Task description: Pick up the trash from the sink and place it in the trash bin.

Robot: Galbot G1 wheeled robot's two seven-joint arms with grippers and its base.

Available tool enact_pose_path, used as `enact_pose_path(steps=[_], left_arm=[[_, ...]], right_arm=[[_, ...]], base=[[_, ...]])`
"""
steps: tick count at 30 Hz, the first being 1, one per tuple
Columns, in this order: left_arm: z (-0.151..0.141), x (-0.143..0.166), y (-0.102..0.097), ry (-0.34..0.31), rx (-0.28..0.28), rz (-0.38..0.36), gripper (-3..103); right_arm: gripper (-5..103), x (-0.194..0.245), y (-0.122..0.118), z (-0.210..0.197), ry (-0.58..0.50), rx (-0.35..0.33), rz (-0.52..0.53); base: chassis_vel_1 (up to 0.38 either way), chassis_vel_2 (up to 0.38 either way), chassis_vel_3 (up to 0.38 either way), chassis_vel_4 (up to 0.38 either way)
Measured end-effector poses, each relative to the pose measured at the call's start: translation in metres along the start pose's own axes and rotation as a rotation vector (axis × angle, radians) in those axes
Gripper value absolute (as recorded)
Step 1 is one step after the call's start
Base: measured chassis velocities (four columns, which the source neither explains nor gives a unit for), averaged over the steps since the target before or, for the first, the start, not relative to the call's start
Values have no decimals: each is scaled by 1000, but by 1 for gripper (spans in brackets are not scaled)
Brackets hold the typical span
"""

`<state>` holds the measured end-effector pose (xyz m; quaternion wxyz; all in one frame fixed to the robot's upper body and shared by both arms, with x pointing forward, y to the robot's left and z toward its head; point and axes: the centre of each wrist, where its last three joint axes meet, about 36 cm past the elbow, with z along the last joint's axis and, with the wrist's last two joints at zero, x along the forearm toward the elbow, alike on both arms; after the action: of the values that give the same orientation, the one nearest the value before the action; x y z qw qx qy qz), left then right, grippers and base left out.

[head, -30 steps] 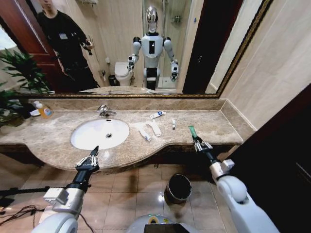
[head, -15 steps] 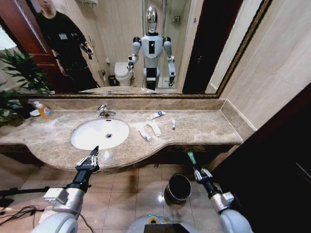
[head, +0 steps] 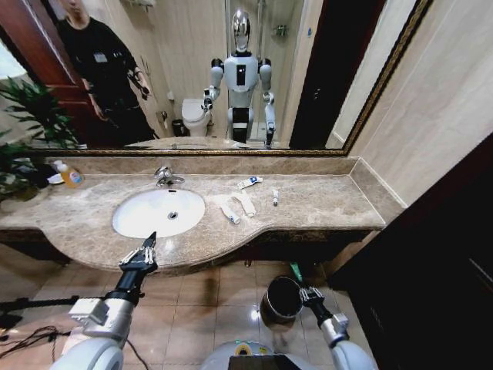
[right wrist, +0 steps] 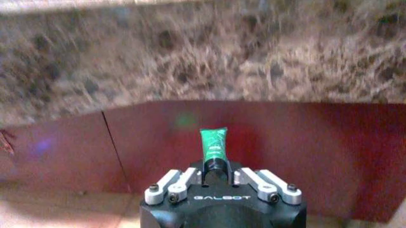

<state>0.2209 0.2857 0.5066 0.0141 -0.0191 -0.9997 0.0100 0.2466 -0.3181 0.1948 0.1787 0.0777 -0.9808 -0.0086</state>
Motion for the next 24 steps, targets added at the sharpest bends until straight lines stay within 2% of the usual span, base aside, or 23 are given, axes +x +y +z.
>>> enact_pose_path(steps=[10,20,24], left_arm=[[0,0,0,0,0,0,0],[0,0,0,0,0,0,0],[0,0,0,0,0,0,0]], right_arm=[[21,-12,-10,46,111,-52,51],[21,-20,-12,72,149,-49,85],[21,-22,-7,82,167,-71,74]], base=[[0,0,0,0],[0,0,0,0],[0,0,0,0]])
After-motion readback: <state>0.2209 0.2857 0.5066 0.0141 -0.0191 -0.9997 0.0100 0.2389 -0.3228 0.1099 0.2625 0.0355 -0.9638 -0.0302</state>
